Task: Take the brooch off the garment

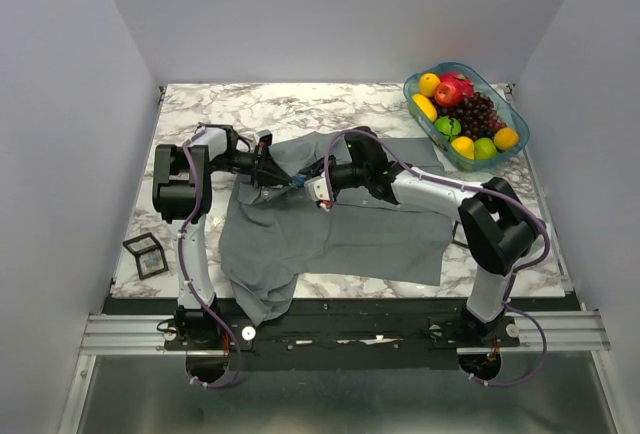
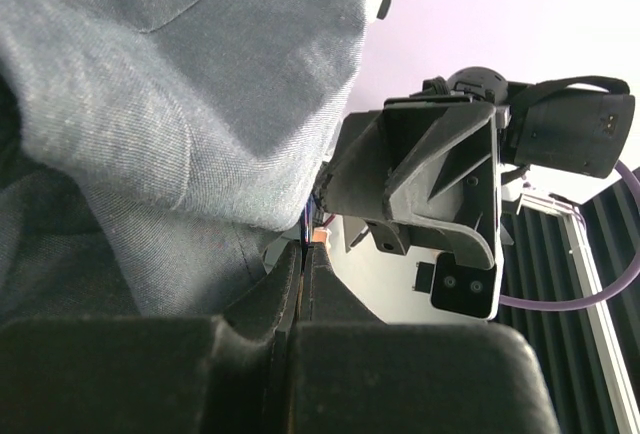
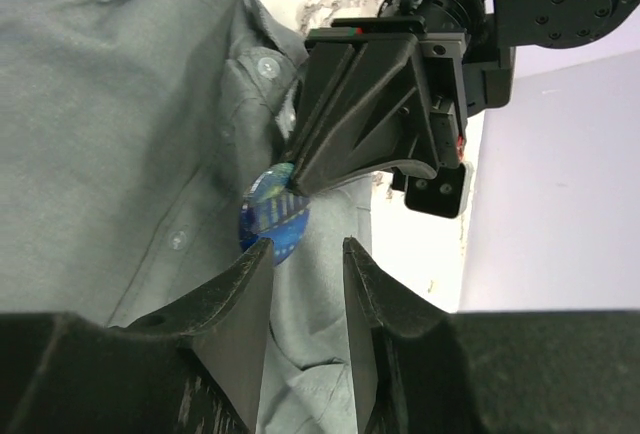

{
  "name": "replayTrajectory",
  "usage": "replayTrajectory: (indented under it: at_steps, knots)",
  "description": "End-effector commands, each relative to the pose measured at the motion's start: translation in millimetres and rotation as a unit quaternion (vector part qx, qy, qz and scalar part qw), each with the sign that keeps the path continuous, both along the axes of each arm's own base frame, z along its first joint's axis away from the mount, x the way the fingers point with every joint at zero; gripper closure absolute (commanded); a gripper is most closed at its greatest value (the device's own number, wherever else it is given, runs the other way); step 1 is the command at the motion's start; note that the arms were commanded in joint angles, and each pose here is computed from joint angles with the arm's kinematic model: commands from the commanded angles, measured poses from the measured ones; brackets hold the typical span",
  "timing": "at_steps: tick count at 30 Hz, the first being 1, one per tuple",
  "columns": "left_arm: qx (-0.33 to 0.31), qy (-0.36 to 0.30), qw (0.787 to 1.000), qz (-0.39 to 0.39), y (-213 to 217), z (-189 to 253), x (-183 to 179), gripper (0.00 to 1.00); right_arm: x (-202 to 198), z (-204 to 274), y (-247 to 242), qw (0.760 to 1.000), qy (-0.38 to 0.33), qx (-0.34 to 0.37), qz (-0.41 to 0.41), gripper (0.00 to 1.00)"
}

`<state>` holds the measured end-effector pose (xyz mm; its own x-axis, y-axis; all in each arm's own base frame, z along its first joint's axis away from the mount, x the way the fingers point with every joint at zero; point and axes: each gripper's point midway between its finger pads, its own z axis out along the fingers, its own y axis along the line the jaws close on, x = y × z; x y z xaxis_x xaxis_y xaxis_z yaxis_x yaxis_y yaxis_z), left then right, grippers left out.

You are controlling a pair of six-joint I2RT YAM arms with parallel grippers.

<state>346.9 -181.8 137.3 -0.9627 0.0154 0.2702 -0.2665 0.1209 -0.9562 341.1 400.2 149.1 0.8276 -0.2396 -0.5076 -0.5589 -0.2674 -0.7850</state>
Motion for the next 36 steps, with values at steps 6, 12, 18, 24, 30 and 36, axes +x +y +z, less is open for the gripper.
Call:
replayTrajectory:
  at_steps: [6, 12, 18, 24, 30, 36]
  knots:
    - [-0.097, 0.008, 0.995, 0.027, 3, 33, 17, 1.00, -19, -17, -15, 0.997, 0.061, -0.039, 0.010, 0.57]
    - [-0.097, 0.018, 0.995, 0.026, 3, 36, 12, 1.00, -10, -14, -7, 0.998, 0.064, -0.018, -0.004, 0.57]
    - [-0.098, 0.037, 0.994, 0.026, 3, 36, 8, 1.00, 8, -4, 1, 0.998, 0.049, 0.018, -0.034, 0.58]
    - [-0.097, 0.058, 0.993, 0.026, 3, 35, 7, 1.00, -1, -11, 4, 0.998, 0.060, 0.009, -0.009, 0.57]
    - [-0.098, 0.076, 0.992, 0.026, 2, 34, 5, 1.00, -5, -20, 5, 0.998, 0.059, 0.000, 0.005, 0.57]
    - [-0.097, 0.113, 0.988, 0.028, 3, 30, 0, 1.00, -1, -21, 11, 0.998, 0.064, 0.007, -0.004, 0.58]
